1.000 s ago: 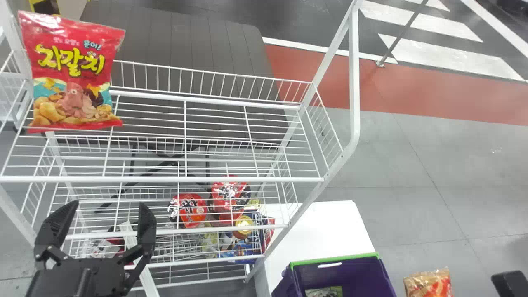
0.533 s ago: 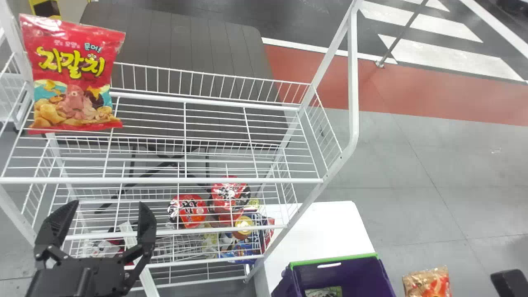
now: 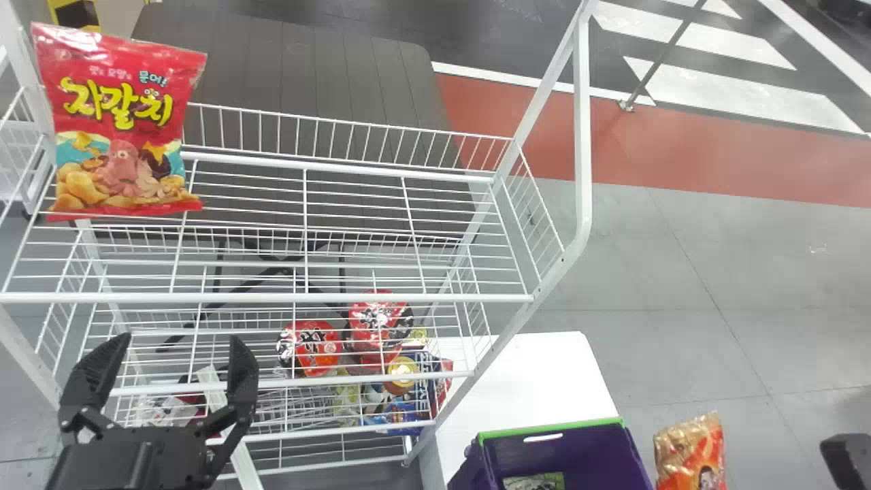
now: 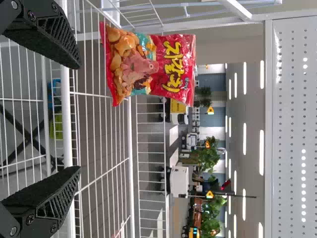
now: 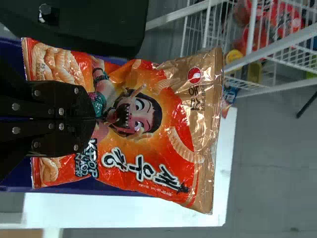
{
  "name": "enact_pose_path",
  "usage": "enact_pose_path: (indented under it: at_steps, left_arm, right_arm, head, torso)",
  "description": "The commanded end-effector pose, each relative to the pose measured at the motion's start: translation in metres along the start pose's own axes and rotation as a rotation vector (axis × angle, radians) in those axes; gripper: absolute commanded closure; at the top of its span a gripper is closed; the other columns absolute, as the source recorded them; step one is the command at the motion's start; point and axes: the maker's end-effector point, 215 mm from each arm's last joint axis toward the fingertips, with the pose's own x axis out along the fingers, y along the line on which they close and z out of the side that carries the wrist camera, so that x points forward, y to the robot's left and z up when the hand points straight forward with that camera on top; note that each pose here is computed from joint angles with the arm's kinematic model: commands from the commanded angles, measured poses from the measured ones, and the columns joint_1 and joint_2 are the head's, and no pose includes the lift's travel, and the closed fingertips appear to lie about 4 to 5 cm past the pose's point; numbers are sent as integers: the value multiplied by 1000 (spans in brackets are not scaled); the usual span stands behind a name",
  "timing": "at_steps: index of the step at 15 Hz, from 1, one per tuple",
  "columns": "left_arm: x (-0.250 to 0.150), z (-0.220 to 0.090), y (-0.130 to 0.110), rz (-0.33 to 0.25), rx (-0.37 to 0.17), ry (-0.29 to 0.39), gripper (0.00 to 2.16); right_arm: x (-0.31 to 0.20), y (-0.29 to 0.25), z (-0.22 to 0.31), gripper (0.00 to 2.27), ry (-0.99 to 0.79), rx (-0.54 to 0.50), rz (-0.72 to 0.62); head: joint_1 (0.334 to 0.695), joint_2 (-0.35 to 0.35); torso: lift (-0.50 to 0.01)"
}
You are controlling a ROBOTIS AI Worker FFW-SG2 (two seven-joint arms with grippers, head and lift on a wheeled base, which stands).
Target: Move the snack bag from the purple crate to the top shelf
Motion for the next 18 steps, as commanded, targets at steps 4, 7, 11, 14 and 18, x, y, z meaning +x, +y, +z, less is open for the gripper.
enact_pose_path:
  at_steps: [4, 7, 11, 14, 18]
  left_arm:
    - [-1, -6, 1, 2, 1, 9, 90]
    - [-2, -7, 4, 5, -5, 13, 90]
    - [-3, -7, 5, 6, -6, 12, 90]
    - [-4, -8, 6, 8, -6, 14, 90]
    - [-4, -10, 7, 9, -4, 19, 90]
  right_arm:
    - [-19, 58, 87, 1949, -216, -70, 40]
    - [-26, 102, 137, 1949, -318, -100, 76]
    - [-32, 162, 185, 1949, -384, -114, 160]
    - [-35, 202, 214, 1949, -406, -122, 218]
    - [-38, 245, 246, 1949, -427, -149, 266]
  head:
    - [695, -350]
    - [695, -350]
    - [695, -350]
    - [695, -350]
    - [695, -350]
  torso:
    - [3]
    - [3]
    - [3]
    - [3]
    - [3]
